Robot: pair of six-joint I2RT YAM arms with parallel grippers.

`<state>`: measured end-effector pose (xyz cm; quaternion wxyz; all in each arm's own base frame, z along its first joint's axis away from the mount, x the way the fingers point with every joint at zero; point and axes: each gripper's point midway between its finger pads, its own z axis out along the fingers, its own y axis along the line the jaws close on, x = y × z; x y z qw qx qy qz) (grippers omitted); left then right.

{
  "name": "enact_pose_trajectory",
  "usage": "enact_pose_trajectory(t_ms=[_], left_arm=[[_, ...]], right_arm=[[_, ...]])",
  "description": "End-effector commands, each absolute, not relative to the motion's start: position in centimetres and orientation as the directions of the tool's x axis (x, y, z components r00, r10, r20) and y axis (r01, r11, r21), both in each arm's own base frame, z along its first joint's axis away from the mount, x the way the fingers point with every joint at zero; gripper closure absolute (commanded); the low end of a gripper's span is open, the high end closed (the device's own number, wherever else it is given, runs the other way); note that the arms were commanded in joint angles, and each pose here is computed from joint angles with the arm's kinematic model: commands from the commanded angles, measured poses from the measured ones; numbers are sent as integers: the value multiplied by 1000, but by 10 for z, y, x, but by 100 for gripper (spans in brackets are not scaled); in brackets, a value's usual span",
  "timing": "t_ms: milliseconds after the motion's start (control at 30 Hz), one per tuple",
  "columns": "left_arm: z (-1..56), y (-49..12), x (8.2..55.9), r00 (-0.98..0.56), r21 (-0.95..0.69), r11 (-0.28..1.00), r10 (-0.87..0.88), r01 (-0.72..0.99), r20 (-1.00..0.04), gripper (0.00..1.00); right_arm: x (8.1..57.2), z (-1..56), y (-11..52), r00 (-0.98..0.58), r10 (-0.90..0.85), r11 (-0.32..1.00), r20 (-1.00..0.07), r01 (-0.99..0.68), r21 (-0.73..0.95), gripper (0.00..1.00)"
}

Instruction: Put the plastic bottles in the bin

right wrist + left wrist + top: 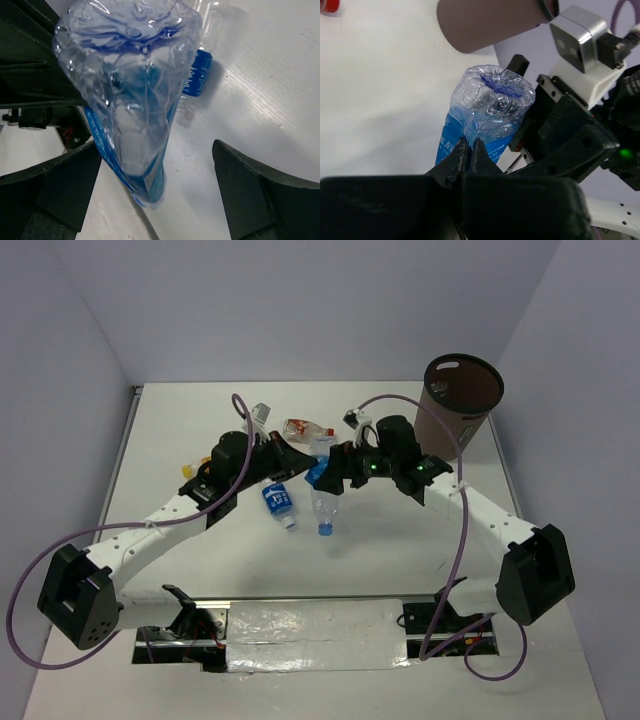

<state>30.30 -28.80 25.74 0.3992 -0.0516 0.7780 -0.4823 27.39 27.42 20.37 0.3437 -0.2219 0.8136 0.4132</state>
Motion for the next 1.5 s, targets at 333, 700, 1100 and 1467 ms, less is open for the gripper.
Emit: enact_pose_trajectory(t_ms=[333,700,1100,1467], left_arm=[[306,-290,298,-625,-831,371,-548,414,-556,78],[312,-237,304,-496,-780,523,-604,343,-623,1],[211,-153,295,-485,-660,721,-663,-209,-571,1],[156,-149,289,-531,-593,704,-699,-390,-479,1]], right_arm=[[272,229,303,-639,-80,412,-765,-720,559,55],[293,231,275,-439,-300,456,-847,-846,277,81],[440,414,127,22,-287,835,-958,-484,-261,77],[525,426,0,-16,-265,963,-964,-56,-263,73]])
